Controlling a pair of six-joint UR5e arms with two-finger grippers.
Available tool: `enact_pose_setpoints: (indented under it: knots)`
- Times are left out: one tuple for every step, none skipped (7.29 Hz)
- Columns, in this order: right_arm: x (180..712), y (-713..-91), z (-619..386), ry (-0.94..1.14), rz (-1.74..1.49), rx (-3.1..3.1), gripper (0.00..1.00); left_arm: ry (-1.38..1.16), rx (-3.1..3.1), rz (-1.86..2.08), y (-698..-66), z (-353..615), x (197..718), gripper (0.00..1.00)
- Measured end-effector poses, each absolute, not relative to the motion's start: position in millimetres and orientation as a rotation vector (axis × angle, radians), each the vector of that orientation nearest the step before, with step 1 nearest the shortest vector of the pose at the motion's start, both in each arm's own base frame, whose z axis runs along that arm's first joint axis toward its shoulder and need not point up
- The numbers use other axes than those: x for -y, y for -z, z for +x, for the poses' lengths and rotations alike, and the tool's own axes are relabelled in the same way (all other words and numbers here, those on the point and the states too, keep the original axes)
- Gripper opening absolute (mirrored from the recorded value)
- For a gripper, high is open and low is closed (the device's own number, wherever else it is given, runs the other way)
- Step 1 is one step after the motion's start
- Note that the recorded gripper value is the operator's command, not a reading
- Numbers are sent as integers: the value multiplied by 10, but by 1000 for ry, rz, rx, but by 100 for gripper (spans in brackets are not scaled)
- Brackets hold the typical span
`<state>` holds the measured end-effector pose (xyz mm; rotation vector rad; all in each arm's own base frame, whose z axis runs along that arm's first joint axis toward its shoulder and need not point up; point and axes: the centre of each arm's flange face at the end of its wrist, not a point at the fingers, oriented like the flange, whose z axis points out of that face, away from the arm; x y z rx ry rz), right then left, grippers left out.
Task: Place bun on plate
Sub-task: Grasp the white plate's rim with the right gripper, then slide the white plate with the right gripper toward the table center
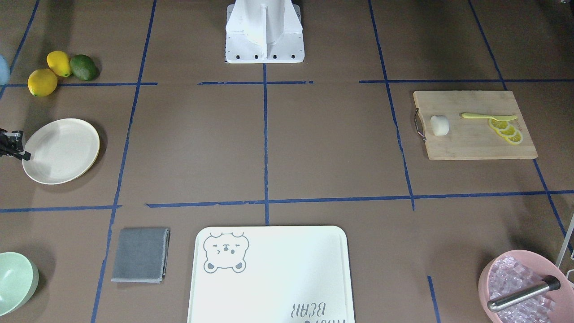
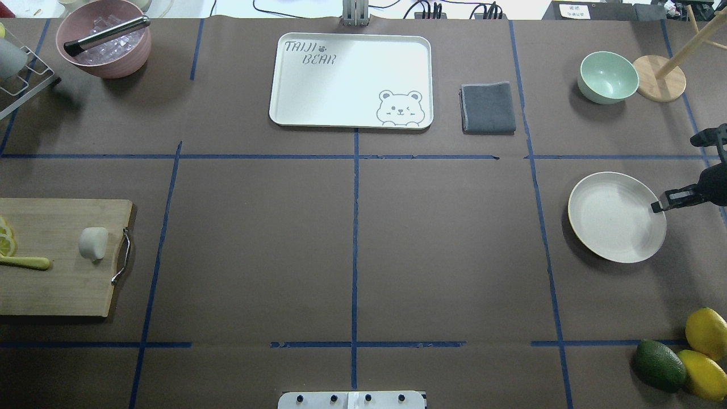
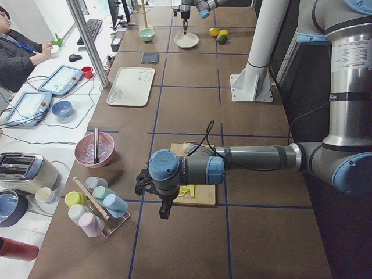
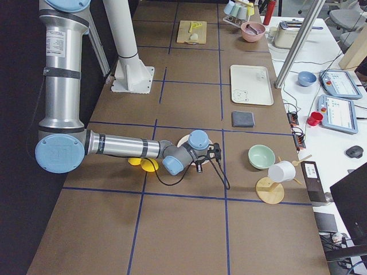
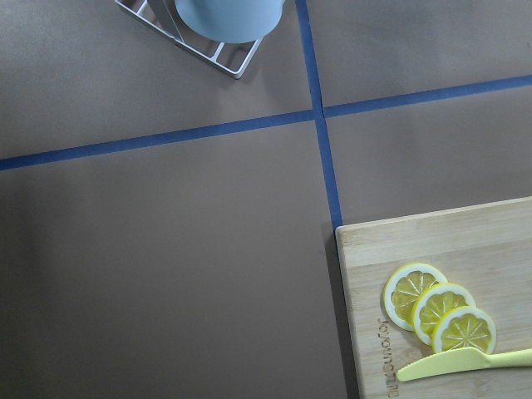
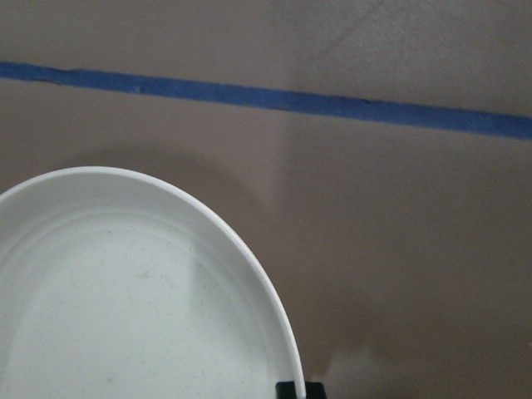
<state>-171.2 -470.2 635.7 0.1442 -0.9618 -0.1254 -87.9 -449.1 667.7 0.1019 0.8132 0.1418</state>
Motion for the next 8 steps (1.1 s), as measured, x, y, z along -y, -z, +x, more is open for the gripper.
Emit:
enact_pose_setpoints:
  knots:
    - [4887, -6099, -1823, 149, 175, 995, 0, -143, -813, 103, -6673, -879, 4492, 100]
    - [5106, -5758, -1971, 176, 214, 1031, 0, -144, -813, 104, -6670, -879, 4493, 100]
    - [5301, -5373, -2200, 198, 244, 1068, 0, -144, -814, 105, -6667, -879, 4495, 100]
    - [5437, -4930, -2569, 199, 241, 1112, 0, -144, -814, 105, -6667, -879, 4495, 100]
    - [5501, -4471, -2967, 168, 212, 1159, 0, -144, -814, 105, -6668, -878, 4494, 100]
    - [5476, -4067, -3347, 128, 184, 1194, 0, -144, -814, 105, -6668, -876, 4495, 100]
    - [5349, -3751, -3769, 87, 162, 1213, 0, -146, -814, 104, -6667, -871, 4498, 100]
    - [5159, -3554, -4199, 36, 142, 1212, 0, -147, -815, 103, -6668, -863, 4498, 100]
